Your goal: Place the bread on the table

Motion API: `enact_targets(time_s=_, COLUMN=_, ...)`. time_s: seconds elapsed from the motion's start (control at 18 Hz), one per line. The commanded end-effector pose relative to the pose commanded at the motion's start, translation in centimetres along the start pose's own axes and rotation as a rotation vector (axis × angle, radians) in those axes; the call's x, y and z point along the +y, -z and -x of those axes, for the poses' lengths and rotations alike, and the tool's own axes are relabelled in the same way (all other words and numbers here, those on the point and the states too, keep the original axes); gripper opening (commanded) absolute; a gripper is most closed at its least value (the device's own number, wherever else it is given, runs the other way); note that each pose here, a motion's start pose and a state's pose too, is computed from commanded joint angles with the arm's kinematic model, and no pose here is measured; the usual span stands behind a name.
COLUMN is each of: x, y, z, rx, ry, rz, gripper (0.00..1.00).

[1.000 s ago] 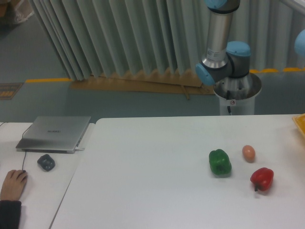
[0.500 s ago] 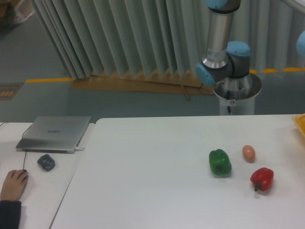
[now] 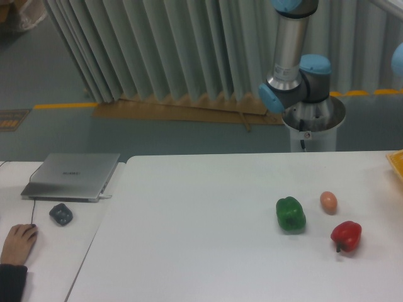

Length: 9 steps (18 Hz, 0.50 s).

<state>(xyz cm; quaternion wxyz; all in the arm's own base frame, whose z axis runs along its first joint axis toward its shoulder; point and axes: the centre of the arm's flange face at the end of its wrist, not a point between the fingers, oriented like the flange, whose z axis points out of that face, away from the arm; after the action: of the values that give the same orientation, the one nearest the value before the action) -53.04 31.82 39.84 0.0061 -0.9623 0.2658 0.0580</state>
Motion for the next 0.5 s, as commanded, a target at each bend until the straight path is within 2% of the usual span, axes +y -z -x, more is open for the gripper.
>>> enact_targets(time_s=0.11, x=0.13, y=0.00, z=0.03, rx=-0.005, ry=0.032, rz=0.004, gripper=1.00)
enact_targets(time_s=0.5, x=0.23, y=-0.44, z=-0.44, rx=0.008, ry=0.014, rz=0.031, gripper=1.00)
